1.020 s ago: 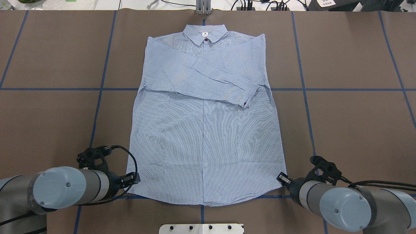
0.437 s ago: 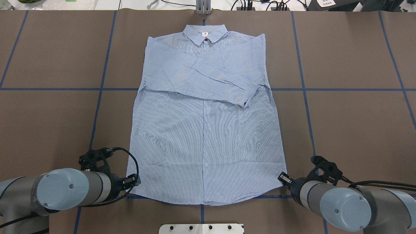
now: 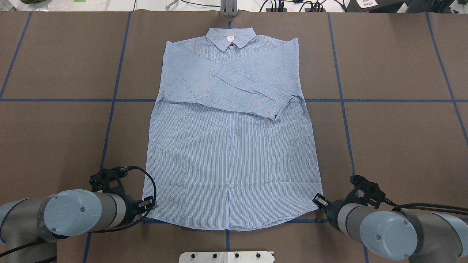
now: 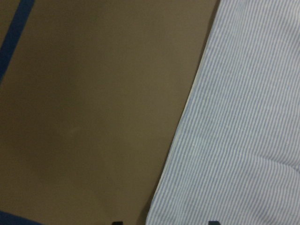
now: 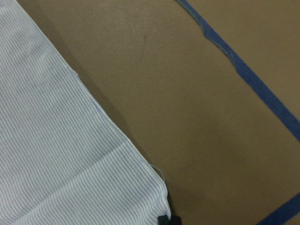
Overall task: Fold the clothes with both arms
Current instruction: 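Pinch both hem corners with the left and right grippers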
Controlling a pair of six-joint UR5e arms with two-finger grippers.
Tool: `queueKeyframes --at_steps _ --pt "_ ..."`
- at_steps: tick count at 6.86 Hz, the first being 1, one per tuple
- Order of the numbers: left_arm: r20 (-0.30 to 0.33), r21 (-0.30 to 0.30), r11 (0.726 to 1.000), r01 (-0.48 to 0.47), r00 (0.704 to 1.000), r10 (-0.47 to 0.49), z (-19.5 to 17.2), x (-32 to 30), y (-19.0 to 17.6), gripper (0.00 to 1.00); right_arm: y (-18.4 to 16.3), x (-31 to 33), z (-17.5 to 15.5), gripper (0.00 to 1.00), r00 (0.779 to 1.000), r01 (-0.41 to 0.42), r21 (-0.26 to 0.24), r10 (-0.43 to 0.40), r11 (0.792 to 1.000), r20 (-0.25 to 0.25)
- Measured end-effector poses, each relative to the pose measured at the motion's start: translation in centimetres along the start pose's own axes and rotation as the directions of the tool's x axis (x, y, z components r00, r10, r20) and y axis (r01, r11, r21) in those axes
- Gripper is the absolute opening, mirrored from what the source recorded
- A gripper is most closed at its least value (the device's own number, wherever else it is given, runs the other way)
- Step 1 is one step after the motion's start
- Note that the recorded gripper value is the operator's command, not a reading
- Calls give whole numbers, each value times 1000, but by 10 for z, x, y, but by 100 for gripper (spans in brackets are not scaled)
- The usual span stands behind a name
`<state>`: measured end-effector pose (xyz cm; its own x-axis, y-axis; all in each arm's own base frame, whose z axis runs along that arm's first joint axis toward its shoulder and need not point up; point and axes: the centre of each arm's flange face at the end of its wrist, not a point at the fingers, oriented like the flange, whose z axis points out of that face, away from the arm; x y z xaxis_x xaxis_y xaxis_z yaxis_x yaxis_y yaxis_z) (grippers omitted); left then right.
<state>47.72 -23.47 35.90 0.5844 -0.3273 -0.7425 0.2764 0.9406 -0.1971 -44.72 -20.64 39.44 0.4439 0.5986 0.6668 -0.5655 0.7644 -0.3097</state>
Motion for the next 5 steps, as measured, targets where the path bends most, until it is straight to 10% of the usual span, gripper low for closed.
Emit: queueKeyframes --at_steps 4,5 --pt "13 1 1000 0 1000 0 7 -2 0 56 0 -4 -7 0 1000 -3 -6 3 1000 13" --pt "18 2 1000 0 1000 0 10 -2 0 25 0 -4 -7 0 1000 -4 -6 4 1000 14"
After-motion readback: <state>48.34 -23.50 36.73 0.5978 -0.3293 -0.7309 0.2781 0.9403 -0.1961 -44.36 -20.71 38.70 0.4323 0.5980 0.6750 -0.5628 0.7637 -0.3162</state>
